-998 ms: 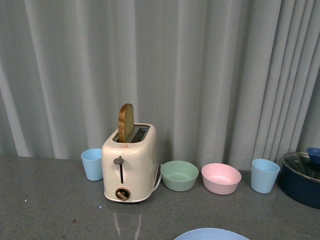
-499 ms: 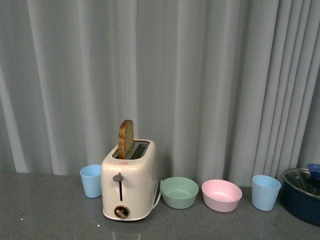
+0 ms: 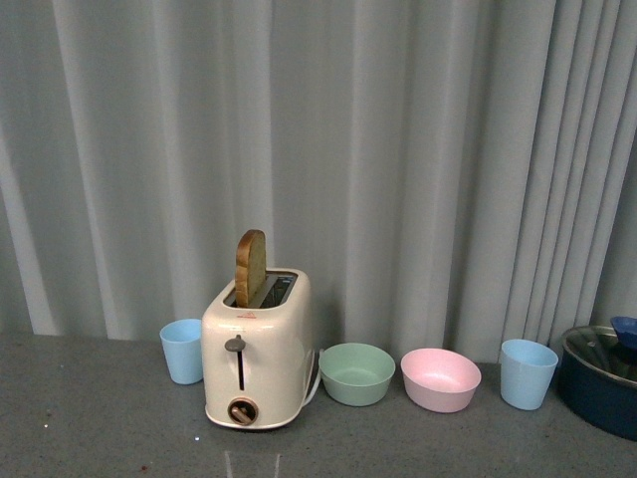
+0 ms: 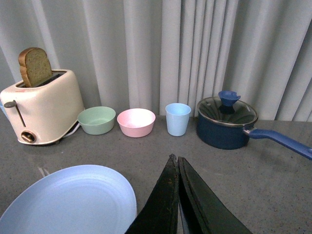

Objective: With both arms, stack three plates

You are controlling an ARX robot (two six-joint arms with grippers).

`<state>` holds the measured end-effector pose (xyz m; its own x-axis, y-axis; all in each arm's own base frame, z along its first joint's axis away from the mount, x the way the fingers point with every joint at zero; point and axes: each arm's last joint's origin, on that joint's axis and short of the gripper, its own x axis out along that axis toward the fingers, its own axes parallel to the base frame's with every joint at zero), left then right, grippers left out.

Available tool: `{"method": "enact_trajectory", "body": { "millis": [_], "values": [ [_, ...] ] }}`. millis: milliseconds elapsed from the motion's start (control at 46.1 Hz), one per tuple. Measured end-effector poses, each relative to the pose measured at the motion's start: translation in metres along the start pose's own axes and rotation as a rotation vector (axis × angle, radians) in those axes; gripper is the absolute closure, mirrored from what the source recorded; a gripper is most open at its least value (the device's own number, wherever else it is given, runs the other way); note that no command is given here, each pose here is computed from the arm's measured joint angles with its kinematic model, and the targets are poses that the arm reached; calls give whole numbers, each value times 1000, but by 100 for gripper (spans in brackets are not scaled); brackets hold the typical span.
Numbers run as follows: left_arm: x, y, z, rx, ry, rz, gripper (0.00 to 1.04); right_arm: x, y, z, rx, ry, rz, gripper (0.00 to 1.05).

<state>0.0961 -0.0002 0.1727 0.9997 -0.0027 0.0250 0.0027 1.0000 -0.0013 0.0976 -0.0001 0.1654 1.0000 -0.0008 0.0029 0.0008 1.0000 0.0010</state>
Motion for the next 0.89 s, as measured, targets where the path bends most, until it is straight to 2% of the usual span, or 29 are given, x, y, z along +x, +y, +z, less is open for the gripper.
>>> {"method": "enact_trajectory", "body": {
  "millis": [282,412,651,803,889],
  "values": [
    [0,0,0,0,0,0,7,0,0,0,-2,1,0,100],
    [0,0,0,0,0,0,7,0,0,0,-2,1,0,74],
    [0,0,0,0,0,0,7,0,0,0,-1,0,0,38],
    [0,0,0,0,0,0,7,0,0,0,-1,0,0,6],
    [0,0,0,0,0,0,7,0,0,0,-1,0,0,8]
  ]
}}
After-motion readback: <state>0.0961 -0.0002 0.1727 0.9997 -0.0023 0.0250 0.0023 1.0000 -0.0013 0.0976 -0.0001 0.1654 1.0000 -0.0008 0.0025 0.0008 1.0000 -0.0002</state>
